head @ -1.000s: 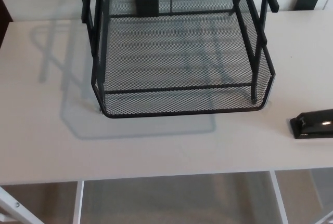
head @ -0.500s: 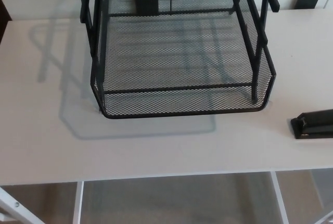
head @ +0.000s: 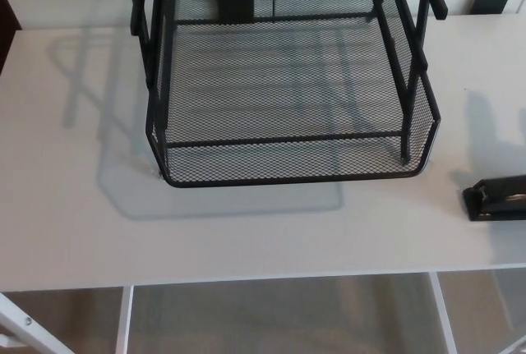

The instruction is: The robot walks towards a desk on which a file tray is kept in the middle and a stapler is kept to its right. The robot lifts the stapler using its right hand and places it on the file tray.

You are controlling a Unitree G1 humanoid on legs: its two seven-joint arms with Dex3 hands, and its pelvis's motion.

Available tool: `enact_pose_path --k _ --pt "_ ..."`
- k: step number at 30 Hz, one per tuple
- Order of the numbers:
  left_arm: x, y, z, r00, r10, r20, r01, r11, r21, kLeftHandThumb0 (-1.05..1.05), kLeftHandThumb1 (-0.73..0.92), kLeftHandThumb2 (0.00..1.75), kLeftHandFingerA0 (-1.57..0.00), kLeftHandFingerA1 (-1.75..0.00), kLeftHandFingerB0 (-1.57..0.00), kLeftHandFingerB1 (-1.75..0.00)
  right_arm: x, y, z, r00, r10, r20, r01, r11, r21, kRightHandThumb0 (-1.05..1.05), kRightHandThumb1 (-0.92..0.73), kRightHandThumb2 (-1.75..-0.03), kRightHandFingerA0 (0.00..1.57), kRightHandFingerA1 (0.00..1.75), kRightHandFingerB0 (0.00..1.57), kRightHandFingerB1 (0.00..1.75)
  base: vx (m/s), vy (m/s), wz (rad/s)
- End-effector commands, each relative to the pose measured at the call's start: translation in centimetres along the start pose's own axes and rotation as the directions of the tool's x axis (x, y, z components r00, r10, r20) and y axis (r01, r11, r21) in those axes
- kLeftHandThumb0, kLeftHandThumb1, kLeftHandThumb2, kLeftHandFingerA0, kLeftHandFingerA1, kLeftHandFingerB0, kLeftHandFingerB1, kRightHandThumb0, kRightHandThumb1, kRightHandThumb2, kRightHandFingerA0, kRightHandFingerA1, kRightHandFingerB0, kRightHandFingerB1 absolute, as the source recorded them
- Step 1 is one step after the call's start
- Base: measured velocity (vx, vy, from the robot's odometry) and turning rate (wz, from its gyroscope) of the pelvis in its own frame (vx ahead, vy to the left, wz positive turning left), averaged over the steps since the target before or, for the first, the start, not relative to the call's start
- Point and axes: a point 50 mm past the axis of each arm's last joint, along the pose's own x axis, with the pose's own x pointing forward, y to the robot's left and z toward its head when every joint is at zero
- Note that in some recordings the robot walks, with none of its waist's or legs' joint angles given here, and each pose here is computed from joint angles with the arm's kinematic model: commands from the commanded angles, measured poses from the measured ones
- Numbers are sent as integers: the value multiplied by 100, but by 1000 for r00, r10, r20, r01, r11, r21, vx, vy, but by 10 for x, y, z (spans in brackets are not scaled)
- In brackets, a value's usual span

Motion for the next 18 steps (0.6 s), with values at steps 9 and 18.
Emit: enact_pose_path --k 9,18 --pt "0 6 11 998 4 56 -4 1000 11 -97 81 138 -18 -82 -10 -58 26 55 6 950 279 -140 -305 924 -231 -70 -40 -75 0 2 8 14 0 0 0" --pt "1 4 11 999 15 45 -15 1000 -2 -97 81 137 -16 -80 -9 -57 35 94 -3 922 346 -176 -385 870 -308 -61 -37 -76 6 24 6 27 0 0 0"
